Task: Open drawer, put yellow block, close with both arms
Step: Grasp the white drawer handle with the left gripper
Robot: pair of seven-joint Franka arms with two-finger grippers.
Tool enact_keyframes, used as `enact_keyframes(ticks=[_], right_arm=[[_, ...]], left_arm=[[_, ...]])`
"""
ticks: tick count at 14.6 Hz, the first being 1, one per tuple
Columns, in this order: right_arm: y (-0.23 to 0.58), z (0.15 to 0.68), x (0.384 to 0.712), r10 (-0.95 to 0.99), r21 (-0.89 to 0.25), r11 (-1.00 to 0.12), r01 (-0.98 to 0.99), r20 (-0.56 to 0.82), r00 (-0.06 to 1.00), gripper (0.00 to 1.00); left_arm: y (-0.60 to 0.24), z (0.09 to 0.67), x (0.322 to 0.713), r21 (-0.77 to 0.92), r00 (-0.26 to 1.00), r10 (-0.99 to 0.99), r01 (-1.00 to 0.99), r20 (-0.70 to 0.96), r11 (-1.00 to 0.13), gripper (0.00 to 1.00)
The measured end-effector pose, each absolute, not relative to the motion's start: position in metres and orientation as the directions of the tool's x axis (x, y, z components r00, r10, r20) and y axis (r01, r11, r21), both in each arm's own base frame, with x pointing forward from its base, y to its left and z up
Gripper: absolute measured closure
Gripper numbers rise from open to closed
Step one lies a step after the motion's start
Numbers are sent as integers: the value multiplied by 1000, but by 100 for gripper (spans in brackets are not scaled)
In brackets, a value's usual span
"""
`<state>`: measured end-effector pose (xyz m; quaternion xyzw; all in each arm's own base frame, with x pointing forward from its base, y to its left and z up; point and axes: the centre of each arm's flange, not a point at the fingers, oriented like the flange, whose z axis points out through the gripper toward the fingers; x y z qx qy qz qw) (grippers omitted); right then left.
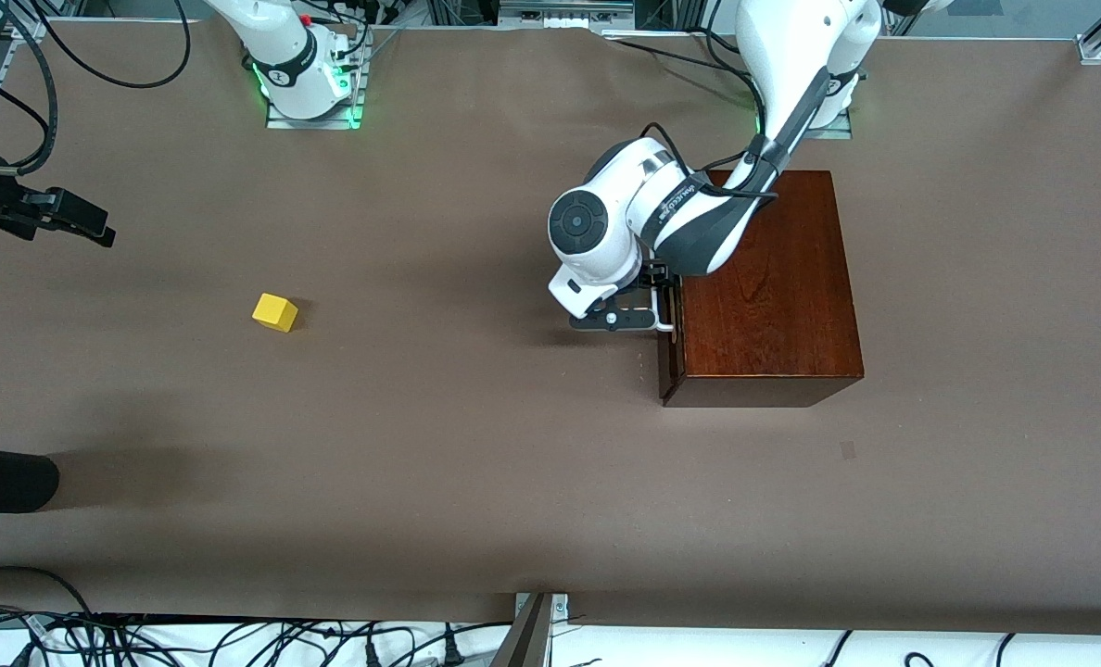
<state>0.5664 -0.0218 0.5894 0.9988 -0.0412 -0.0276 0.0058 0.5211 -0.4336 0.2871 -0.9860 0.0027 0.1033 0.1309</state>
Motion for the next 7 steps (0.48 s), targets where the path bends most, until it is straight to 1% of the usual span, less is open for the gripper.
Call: enact_keyframes(ticks=[7], right_arm=[[-22,589,566,-83,14,-997,-82,-55,995,0]], left_arm=[[-438,276,520,-258,979,55,3,-196,-966,0]])
